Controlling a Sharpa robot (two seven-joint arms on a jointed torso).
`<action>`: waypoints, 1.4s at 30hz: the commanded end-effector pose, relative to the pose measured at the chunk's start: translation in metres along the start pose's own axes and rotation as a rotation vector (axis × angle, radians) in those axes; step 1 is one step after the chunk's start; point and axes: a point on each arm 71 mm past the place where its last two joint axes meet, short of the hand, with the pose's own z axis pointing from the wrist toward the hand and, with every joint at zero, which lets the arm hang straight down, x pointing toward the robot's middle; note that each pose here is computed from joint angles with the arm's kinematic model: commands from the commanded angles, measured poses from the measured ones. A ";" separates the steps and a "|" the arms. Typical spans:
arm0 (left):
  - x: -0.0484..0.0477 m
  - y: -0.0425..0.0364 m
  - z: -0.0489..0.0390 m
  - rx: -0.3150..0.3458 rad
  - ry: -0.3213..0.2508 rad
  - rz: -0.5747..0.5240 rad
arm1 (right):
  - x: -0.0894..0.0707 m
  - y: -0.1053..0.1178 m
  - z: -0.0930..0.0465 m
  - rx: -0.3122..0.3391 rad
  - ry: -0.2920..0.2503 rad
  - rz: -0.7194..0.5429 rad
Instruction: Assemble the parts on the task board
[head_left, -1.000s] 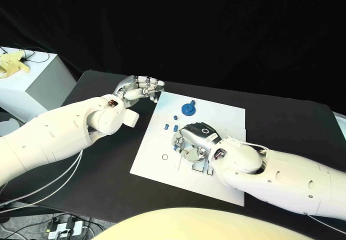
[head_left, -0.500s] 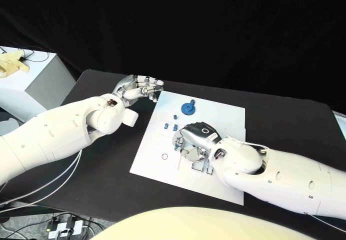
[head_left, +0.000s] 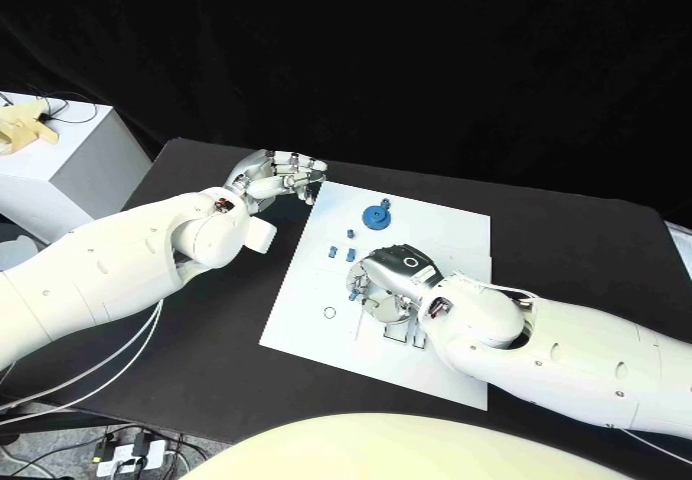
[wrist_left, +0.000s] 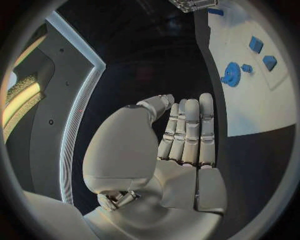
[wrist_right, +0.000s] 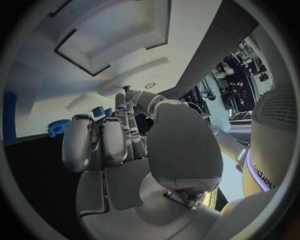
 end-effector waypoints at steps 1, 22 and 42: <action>0.0022 -0.0010 0.0003 0.004 0.018 -0.002 | 0.002 0.001 0.000 -0.004 0.014 -0.027; 0.0021 -0.0017 -0.0009 0.000 0.023 0.001 | 0.011 0.005 0.003 -0.016 0.043 -0.047; 0.0021 -0.0014 -0.0011 -0.004 0.027 0.003 | 0.011 0.002 -0.002 -0.019 0.009 -0.029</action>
